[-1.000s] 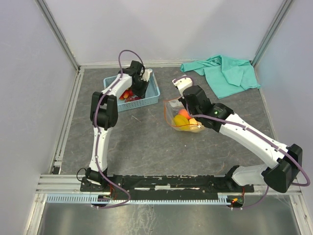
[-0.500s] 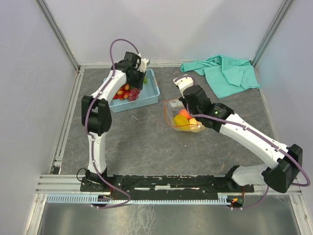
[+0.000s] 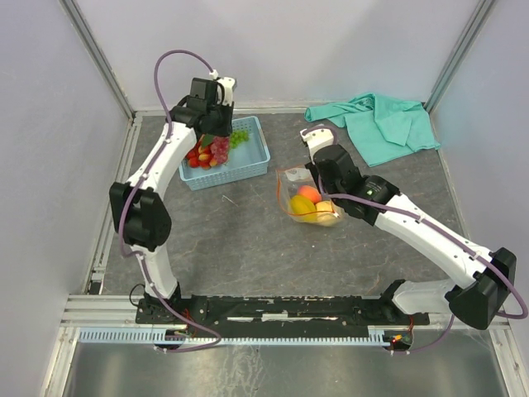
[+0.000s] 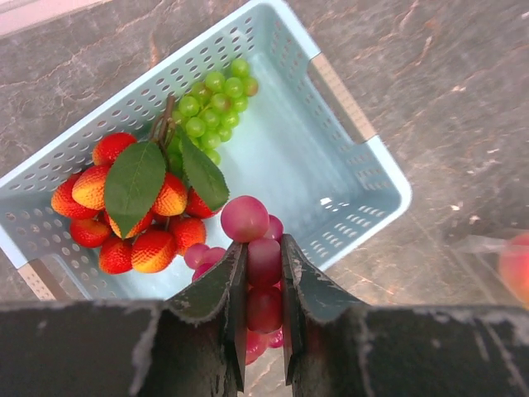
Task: Place the food in the zip-top bag and seal the zipper
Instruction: Pick up the fake fruit from the bin.
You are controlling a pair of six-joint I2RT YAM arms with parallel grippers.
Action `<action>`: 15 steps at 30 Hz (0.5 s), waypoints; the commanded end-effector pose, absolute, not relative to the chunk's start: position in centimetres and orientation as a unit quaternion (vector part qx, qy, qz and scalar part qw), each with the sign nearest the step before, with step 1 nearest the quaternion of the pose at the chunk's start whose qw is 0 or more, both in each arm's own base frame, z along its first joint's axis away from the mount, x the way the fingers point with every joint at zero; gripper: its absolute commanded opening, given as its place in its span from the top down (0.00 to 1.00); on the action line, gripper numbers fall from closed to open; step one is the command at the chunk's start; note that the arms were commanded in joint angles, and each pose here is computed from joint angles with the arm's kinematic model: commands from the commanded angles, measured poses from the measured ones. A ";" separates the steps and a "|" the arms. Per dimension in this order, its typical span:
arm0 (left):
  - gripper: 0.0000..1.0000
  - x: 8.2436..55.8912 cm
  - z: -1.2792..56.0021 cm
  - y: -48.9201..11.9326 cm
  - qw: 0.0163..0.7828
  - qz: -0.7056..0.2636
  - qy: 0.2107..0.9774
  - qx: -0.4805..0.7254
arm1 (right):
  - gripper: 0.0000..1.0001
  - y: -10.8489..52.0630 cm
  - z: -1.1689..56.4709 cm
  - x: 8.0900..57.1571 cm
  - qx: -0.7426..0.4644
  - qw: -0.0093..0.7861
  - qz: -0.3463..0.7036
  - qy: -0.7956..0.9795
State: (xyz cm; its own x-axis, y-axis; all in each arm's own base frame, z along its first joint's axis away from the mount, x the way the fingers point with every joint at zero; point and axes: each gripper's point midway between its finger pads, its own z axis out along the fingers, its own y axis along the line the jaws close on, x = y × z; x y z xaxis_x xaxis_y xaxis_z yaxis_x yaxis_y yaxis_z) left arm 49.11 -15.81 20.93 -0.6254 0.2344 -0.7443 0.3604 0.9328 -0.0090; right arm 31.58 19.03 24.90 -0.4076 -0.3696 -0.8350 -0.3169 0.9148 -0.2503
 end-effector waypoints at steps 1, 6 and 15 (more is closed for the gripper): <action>0.97 47.8 28.6 -17.7 0.484 -0.159 0.851 0.125 | 0.99 19.1 26.9 32.1 -0.147 0.541 0.001 0.828; 0.97 44.2 32.2 -19.5 0.521 -0.220 0.816 0.119 | 0.99 19.9 26.5 32.2 -0.130 0.538 0.023 0.832; 0.97 35.7 39.4 -22.8 0.583 -0.317 0.734 0.145 | 0.99 20.9 25.8 32.1 -0.111 0.531 0.055 0.838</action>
